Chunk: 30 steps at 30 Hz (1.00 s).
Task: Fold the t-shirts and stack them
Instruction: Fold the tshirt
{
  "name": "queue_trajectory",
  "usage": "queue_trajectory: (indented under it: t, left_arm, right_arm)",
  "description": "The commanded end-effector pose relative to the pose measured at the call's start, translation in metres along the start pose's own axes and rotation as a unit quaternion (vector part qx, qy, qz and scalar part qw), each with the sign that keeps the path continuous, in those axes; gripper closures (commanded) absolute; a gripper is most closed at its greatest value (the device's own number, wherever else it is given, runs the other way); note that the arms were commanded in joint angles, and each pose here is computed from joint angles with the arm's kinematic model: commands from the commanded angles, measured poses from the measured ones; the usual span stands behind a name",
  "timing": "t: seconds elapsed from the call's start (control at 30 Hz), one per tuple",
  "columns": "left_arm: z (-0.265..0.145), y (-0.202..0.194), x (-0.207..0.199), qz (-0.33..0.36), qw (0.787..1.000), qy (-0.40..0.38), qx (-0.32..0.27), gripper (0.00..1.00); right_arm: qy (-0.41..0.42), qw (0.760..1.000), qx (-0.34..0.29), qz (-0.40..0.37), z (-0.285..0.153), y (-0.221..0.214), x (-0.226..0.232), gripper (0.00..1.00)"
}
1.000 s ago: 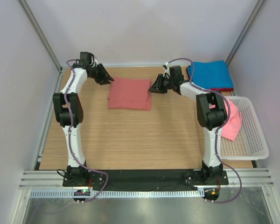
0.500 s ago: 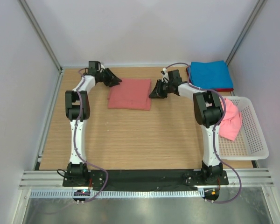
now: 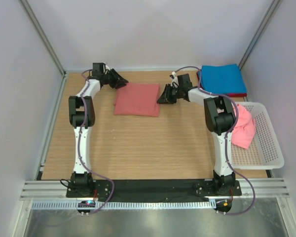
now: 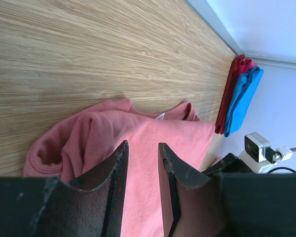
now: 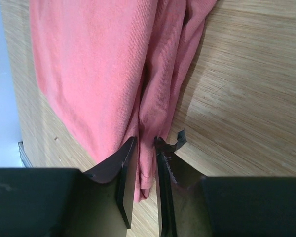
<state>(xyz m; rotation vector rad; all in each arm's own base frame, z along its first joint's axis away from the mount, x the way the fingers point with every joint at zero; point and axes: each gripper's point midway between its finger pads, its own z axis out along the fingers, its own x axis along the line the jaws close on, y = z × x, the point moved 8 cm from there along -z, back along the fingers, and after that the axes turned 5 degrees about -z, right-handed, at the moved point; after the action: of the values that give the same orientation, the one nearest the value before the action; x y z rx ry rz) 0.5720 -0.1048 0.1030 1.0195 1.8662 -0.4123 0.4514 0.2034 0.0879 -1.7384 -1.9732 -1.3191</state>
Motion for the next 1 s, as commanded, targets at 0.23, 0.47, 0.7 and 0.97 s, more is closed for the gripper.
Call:
queue_trajectory:
  t: [0.23,0.47,0.7,0.97]
  left_arm:
    - [-0.006,0.014,0.003,0.005,1.0,-0.011,-0.019,0.69]
    - [-0.004,0.015,0.011,-0.001,1.0,-0.007,-0.017,0.68]
    - [0.0,0.014,0.015,-0.008,1.0,-0.005,-0.016,0.69]
    - [0.002,0.013,0.018,-0.012,1.0,-0.005,-0.014,0.69]
  right_arm:
    - [0.015,0.999,-0.026,-0.026,-0.003,0.018,0.016,0.77]
    - [0.014,0.999,-0.024,-0.03,-0.003,0.013,0.019,0.73]
    - [0.008,0.999,-0.035,-0.04,-0.008,0.018,0.024,0.74]
    - [-0.007,0.999,-0.025,-0.034,-0.004,0.013,0.019,0.74]
